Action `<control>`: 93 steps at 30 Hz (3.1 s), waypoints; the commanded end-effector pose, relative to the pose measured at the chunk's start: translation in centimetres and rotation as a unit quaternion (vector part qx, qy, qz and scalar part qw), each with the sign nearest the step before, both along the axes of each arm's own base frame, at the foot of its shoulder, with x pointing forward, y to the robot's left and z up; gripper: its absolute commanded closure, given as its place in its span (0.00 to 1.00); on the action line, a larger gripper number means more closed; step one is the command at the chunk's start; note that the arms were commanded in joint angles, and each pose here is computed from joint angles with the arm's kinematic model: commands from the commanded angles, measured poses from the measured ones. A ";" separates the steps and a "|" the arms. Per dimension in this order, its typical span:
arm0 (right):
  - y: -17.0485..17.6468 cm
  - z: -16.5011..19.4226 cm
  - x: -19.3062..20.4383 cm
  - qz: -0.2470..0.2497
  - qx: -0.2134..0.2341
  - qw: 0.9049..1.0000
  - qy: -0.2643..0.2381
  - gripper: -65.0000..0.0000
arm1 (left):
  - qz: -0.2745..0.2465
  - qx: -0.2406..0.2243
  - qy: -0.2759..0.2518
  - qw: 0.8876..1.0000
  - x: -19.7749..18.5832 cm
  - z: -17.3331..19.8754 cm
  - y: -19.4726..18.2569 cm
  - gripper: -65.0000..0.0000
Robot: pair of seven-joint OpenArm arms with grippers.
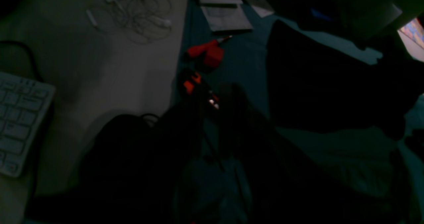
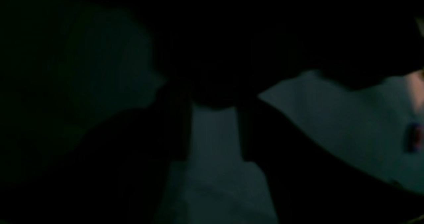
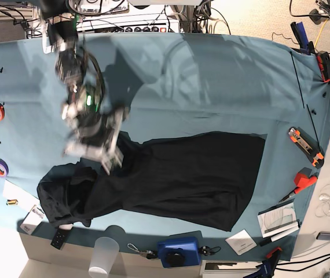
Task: Layout the t-shirt on the table in an organized manner, then fold the t-shirt properly
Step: 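Pull the grasped fabric with the right gripper toward the shirt's middle, then drag the shirt edge with the right gripper away from the shirt body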
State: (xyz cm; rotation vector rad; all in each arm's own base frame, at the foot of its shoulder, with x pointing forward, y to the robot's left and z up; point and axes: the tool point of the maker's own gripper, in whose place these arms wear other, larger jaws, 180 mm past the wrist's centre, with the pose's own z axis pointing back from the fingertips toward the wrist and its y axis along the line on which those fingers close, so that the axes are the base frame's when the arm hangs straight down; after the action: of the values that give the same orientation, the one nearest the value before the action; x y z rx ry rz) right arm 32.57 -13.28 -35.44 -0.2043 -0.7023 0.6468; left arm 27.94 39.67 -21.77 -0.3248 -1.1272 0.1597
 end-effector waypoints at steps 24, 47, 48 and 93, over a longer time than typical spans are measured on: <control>-2.8 -3.7 4.2 0.002 -0.059 0.998 -0.018 0.62 | -0.005 0.011 -0.036 0.999 0.5 2.5 0.3 0.89; -4.8 8.0 6.4 -0.121 0.094 0.983 -0.100 1.00 | -0.005 0.008 -0.037 0.999 0.5 2.4 0.2 0.89; -5.5 8.1 6.0 -0.130 0.103 0.981 -0.100 1.00 | -0.005 0.008 -0.037 0.999 0.5 2.4 0.2 0.89; -15.9 5.6 -9.4 -0.212 0.354 0.910 -0.033 1.00 | -0.095 0.045 0.165 0.981 6.4 -13.6 -18.1 0.46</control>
State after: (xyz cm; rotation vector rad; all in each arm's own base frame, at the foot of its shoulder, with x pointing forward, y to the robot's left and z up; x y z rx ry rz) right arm 22.54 -28.83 -31.15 0.3045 -0.8371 -0.0763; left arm 33.24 21.14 -37.04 -0.3172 -0.7093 0.0051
